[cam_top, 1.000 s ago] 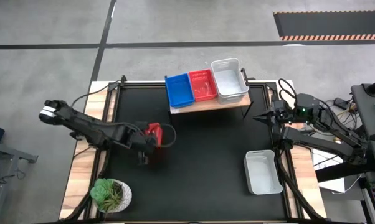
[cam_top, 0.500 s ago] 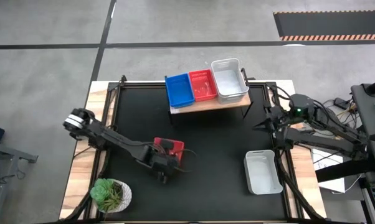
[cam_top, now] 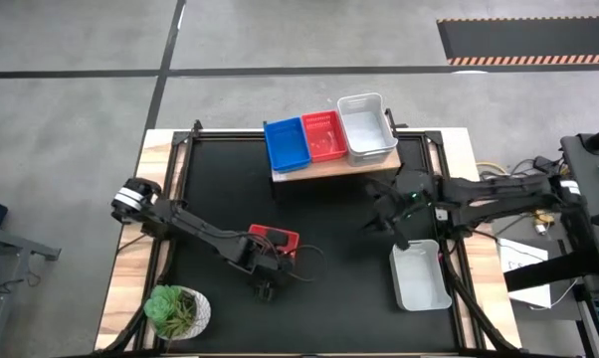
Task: Stack baskets on shelf by color
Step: Stack the red basket on the stacked red basket on the shelf
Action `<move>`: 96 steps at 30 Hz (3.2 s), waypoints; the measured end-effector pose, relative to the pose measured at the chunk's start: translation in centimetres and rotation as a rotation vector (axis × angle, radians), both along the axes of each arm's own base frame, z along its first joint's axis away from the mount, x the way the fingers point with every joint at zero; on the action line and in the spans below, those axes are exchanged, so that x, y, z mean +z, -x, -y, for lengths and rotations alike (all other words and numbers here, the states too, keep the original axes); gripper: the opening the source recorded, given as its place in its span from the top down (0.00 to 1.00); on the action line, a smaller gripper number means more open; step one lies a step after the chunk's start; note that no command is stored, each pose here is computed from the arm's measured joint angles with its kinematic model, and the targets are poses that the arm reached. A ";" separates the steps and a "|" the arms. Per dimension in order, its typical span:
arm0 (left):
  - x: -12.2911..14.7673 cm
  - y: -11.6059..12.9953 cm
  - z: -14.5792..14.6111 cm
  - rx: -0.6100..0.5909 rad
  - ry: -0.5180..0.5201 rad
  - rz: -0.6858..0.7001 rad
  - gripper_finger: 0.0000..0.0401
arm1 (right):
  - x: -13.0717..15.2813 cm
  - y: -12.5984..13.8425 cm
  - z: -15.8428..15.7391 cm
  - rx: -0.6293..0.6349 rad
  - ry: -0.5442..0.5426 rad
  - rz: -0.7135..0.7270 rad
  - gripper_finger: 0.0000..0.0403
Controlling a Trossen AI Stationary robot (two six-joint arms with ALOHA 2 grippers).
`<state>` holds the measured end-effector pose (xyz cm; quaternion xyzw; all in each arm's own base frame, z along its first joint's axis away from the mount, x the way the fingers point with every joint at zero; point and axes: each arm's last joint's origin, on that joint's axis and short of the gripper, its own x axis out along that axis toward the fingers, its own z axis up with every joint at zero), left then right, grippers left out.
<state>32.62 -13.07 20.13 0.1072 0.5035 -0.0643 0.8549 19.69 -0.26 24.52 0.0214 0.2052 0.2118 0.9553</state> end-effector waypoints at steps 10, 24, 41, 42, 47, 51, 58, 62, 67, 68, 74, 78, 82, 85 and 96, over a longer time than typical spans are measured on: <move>6.6 2.8 0.6 0.085 0.094 0.130 0.71 | -2.3 -5.0 -2.8 0.060 0.212 0.039 0.94; 11.7 6.9 -1.0 0.181 -0.023 0.365 0.70 | -2.3 -13.9 -3.5 0.162 0.379 0.040 0.57; 12.3 7.5 -1.5 0.128 -0.157 0.397 0.70 | -7.7 -24.2 -4.1 0.373 0.514 -0.293 0.58; 12.4 7.5 -1.5 0.127 -0.158 0.397 0.70 | -8.0 -24.5 -4.1 0.381 0.516 -0.305 0.59; 12.4 7.7 -1.6 0.123 -0.161 0.394 0.70 | -9.3 -25.3 -4.1 0.399 0.539 -0.345 0.73; 12.4 7.8 -1.7 0.125 -0.183 0.389 0.70 | -9.2 -25.1 -4.2 0.425 0.553 -0.359 0.94; 13.1 8.2 -2.2 0.100 -0.282 0.418 0.70 | -5.1 -21.9 -5.5 0.465 0.522 -0.481 0.98; 14.0 8.7 -2.9 0.100 -0.412 0.454 0.70 | -0.8 -18.6 -6.2 0.448 0.468 -0.576 0.98; 15.5 8.1 -4.6 0.125 -0.473 0.530 0.70 | 5.6 -13.7 -6.2 0.345 0.387 -0.605 0.98; 15.7 7.8 -5.1 0.130 -0.483 0.542 0.70 | 7.0 -12.8 -6.1 0.317 0.367 -0.583 0.98; 15.8 5.2 -9.3 0.106 -0.485 0.554 0.71 | 14.1 -7.4 -4.9 0.061 0.395 -0.361 0.98; 15.8 3.9 -13.2 0.161 -0.512 0.568 0.71 | 16.6 -4.8 -3.4 -0.137 0.498 -0.248 0.98; 15.1 3.1 -16.8 0.163 -0.444 0.559 0.71 | 17.6 -3.7 -2.2 -0.230 0.517 -0.212 0.98; 14.2 2.4 -18.3 0.093 -0.299 0.563 0.71 | 17.7 -3.5 -1.8 -0.248 0.516 -0.212 0.98; 11.7 0.5 -19.5 0.154 -0.298 0.487 0.71 | 15.7 -5.3 -1.8 -0.223 0.538 -0.320 0.98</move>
